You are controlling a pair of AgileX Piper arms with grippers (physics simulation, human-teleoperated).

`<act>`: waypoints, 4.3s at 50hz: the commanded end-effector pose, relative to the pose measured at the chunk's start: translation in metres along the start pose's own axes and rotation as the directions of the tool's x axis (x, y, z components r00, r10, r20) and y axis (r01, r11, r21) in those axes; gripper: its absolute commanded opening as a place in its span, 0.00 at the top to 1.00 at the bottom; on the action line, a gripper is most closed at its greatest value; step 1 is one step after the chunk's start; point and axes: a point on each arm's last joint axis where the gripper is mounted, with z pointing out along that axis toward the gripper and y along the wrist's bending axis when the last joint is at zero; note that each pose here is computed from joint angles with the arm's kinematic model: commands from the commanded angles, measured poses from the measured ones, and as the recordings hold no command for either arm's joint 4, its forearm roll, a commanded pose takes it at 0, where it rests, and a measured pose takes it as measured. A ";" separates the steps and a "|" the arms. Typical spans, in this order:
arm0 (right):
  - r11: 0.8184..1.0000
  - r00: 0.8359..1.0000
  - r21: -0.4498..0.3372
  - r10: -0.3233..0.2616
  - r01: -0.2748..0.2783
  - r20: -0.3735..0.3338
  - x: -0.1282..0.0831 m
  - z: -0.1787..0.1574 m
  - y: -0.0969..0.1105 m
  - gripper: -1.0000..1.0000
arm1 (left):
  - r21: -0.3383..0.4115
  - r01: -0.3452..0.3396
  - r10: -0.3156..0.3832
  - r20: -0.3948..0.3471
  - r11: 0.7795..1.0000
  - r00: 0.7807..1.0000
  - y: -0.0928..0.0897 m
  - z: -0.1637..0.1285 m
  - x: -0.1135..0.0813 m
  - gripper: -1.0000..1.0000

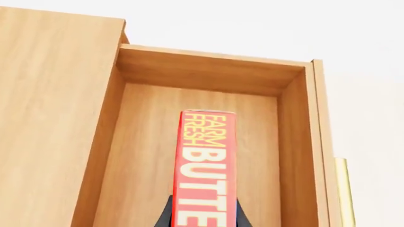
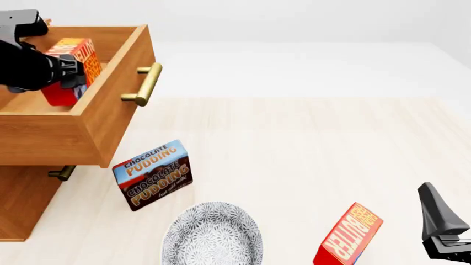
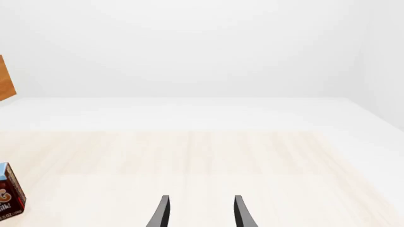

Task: Put the butter at the front in the top drawer of the cabinet and close it.

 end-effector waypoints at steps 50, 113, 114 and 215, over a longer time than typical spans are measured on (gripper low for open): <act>1.000 1.000 0.000 -0.001 0.001 0.000 0.000 0.000 0.000 0.00 | 0.012 -0.023 0.023 0.005 1.000 1.000 -0.004 -0.001 0.011 0.00; 1.000 1.000 0.000 -0.001 0.001 0.000 0.000 0.000 0.000 0.00 | 0.033 -0.197 0.186 0.201 0.980 0.962 -0.013 -0.155 -0.005 0.00; 1.000 1.000 0.000 0.000 0.000 0.000 0.000 0.000 0.000 0.00 | 0.032 -0.198 0.188 0.198 0.980 0.962 -0.012 -0.156 -0.005 0.00; 1.000 1.000 0.000 0.000 0.000 0.000 0.000 0.000 0.000 0.00 | 0.542 -0.381 0.283 0.258 0.750 0.924 -0.245 -0.037 0.007 0.00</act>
